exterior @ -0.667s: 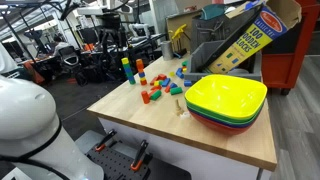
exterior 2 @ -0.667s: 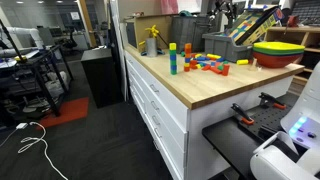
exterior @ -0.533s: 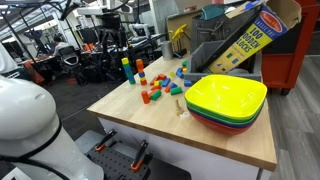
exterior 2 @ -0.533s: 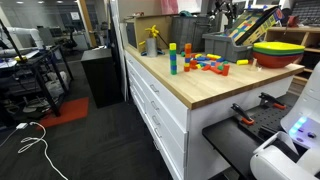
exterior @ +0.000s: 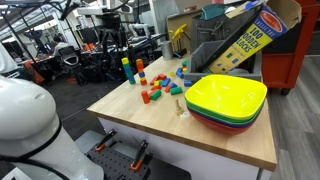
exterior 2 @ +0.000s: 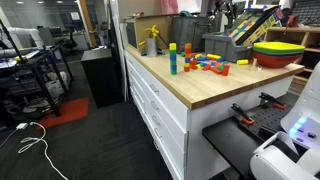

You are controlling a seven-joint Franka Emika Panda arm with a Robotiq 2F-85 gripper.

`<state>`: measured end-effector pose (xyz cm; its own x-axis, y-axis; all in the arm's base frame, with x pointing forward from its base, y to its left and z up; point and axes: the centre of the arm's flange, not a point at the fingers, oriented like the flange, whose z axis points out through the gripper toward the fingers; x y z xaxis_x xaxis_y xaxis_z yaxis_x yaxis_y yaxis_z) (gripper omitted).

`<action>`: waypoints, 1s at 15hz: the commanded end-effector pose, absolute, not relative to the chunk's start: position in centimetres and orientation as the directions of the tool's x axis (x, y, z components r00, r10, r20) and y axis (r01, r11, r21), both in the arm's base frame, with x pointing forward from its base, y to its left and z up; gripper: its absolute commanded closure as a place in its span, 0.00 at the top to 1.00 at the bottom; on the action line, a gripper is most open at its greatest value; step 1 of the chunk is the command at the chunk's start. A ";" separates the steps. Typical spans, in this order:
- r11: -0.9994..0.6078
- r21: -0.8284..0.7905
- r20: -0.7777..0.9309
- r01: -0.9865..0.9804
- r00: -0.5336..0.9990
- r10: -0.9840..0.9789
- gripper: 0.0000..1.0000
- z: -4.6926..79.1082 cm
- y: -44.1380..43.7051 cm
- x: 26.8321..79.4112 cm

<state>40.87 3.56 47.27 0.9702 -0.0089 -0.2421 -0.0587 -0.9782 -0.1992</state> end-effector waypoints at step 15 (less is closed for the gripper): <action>-0.978 -0.141 -0.216 -0.154 0.969 -0.121 1.00 42.1 1.3 46.8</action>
